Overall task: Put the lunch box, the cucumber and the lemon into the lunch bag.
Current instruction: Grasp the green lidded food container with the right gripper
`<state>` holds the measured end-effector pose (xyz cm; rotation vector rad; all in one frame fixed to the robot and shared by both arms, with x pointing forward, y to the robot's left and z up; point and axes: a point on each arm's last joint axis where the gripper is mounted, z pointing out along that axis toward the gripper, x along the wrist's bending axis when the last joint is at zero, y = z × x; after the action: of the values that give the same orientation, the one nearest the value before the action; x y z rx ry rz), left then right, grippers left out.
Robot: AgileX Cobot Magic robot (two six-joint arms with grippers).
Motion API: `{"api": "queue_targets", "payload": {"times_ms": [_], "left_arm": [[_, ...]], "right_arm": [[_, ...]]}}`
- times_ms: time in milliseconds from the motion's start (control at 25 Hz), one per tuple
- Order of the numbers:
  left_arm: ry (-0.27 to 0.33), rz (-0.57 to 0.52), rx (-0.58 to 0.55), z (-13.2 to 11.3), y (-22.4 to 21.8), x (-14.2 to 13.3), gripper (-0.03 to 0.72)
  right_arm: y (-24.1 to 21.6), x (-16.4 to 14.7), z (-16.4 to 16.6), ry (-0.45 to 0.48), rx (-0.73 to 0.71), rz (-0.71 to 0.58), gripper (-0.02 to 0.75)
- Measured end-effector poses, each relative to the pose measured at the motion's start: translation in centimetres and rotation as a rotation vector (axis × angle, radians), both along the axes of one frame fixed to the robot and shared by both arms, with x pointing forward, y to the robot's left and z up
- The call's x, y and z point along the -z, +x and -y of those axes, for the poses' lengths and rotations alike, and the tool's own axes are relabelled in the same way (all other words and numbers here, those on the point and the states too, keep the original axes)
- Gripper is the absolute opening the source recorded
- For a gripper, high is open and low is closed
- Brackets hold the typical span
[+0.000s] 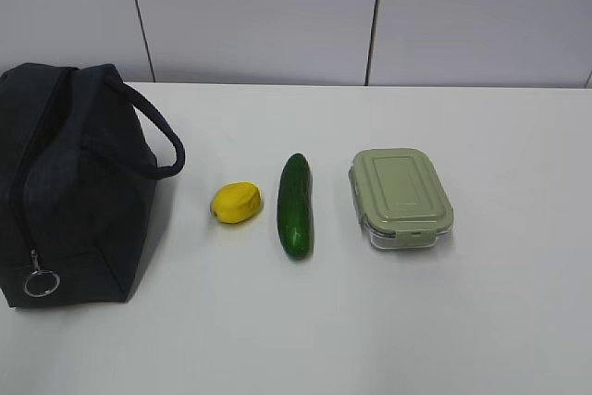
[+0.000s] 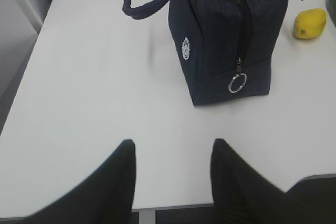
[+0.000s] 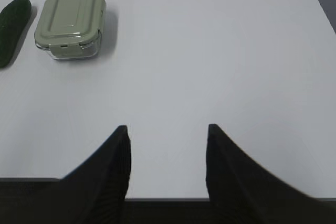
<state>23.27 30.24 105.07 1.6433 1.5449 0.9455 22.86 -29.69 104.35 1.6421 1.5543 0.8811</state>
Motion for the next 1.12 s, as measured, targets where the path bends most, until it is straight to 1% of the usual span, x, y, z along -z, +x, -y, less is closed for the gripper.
{"api": "queue_targets", "payload": {"times_ms": [440,480,640,1120], "left_arm": [[0.000,0.000,0.000,0.00,0.00,0.00,0.321],[0.000,0.000,0.000,0.00,0.00,0.00,0.321],[0.000,0.000,0.000,0.00,0.00,0.00,0.321],[0.000,0.000,0.000,0.00,0.00,0.00,0.321]], "right_arm": [[0.00,0.00,0.00,0.000,0.000,0.000,0.349],[0.00,0.00,0.00,0.000,0.000,0.000,0.365],[0.00,0.00,0.00,0.000,0.000,0.000,0.351],[0.00,0.00,0.00,0.000,0.000,0.000,0.349]]}}
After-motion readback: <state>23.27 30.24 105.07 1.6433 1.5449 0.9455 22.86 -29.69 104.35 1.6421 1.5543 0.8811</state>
